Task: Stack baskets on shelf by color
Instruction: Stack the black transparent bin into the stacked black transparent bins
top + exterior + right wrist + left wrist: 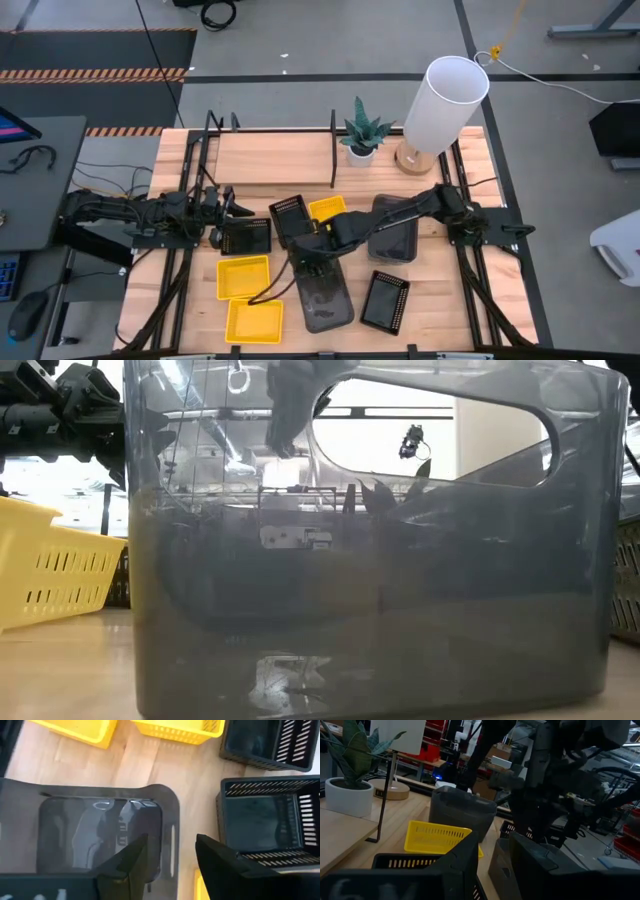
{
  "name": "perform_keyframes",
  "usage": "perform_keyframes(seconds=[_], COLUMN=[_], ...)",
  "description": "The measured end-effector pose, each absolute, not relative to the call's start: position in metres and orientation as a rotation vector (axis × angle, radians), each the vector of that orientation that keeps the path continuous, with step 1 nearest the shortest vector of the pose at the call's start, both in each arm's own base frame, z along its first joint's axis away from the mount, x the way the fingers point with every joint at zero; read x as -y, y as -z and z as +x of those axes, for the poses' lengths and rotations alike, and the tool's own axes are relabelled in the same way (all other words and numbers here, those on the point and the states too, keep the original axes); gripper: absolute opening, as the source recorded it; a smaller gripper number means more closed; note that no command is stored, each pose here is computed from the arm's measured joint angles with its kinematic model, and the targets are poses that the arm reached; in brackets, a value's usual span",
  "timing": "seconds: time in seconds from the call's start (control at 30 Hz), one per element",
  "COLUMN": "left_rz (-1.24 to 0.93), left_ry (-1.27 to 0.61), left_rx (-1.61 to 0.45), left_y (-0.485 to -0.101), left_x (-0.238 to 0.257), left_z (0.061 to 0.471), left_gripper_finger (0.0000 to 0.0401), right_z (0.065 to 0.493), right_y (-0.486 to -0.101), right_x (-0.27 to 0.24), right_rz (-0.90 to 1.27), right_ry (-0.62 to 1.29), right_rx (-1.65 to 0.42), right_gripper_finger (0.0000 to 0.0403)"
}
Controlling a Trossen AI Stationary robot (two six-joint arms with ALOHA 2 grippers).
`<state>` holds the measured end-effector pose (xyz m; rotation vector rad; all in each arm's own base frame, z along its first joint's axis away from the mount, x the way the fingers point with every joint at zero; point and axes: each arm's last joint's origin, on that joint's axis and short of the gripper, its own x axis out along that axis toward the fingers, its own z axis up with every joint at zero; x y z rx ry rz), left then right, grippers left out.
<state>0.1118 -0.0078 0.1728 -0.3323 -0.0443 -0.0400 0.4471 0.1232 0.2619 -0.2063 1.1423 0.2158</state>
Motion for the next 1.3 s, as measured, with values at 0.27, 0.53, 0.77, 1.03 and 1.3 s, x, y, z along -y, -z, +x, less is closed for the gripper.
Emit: perform_keyframes(seconds=[0.27,0.53,0.77,1.03,1.3], left_rz=[-0.332,-0.332,-0.333,-0.333,-0.333], left_ry=[0.04,0.041,0.041,0.041,0.041], left_rx=[0.045,0.047,0.049,0.051,0.051], left_y=[-0.173,-0.173,-0.173,-0.173,-0.174], left_x=[0.008,0.008,0.008,0.008,0.008], left_z=[0.112,0.112,0.112,0.112,0.112], left_gripper_finger=[0.0117,0.0117,0.0117,0.0117,0.0117], right_z=[0.457,0.468,0.47,0.468,0.468], right_y=[-0.244,-0.204,-0.175,-0.173,-0.173], right_x=[-0.107,-0.11,-0.112,-0.113,-0.113], right_rz=[-0.217,-0.201,-0.202,-0.19,-0.173], right_ry=[-0.186,-0.252,-0.246,-0.235,-0.241], right_rx=[-1.19,-1.276,-1.364,-1.384,-1.388], right_gripper_finger=[0.0221,0.0212,0.0164,0.0087,0.0009])
